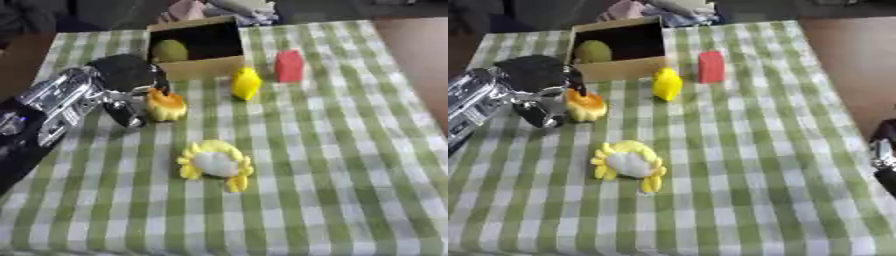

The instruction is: Pick up objects on the table and place them in the box.

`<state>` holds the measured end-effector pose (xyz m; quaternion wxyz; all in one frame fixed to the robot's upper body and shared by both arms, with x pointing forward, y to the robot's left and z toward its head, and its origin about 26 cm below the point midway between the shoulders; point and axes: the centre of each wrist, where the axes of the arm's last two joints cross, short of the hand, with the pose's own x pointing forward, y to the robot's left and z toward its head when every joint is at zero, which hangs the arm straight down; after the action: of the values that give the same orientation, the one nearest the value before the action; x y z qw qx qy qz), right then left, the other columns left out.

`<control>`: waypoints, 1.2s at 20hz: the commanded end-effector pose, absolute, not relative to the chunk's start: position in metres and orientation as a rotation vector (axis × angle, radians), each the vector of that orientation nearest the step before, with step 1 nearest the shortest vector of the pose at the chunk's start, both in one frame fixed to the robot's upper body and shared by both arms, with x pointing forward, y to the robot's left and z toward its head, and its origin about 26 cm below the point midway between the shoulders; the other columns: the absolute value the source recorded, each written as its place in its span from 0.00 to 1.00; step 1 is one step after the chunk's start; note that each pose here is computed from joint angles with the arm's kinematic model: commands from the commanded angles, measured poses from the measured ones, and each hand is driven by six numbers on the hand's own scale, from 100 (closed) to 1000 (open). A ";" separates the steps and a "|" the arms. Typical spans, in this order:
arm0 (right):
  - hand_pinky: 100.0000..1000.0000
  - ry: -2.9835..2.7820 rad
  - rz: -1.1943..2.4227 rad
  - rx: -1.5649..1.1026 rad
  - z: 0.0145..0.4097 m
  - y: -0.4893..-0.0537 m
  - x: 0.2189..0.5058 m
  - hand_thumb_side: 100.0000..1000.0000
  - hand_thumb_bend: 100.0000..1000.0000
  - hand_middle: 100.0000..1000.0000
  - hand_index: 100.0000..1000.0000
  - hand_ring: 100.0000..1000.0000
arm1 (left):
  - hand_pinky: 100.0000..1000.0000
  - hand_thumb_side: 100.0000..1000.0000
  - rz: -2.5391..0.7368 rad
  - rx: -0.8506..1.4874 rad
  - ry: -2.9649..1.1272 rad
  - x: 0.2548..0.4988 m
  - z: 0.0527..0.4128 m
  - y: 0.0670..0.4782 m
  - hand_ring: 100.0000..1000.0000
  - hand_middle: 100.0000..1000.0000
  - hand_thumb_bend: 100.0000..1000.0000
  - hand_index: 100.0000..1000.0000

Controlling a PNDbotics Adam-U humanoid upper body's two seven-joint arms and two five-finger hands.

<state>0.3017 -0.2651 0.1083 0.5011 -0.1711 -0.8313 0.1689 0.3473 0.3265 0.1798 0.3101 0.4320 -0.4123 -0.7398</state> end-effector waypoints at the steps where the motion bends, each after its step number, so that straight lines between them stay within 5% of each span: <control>1: 0.55 -2.030 0.418 -0.416 0.115 -0.266 0.303 0.36 0.00 0.58 0.81 0.61 | 0.69 0.00 -1.957 1.183 -1.059 0.350 0.187 0.330 0.60 0.62 0.43 0.74; 24: 0.56 -2.036 0.430 -0.402 0.116 -0.264 0.304 0.36 0.00 0.58 0.81 0.61 | 0.66 0.00 -1.901 1.258 -1.094 0.362 0.172 0.335 0.55 0.56 0.35 0.69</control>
<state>0.3034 -0.2629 0.1092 0.4994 -0.1653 -0.8325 0.1736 0.3607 0.3327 0.1617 0.3102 0.4634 -0.4172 -0.7176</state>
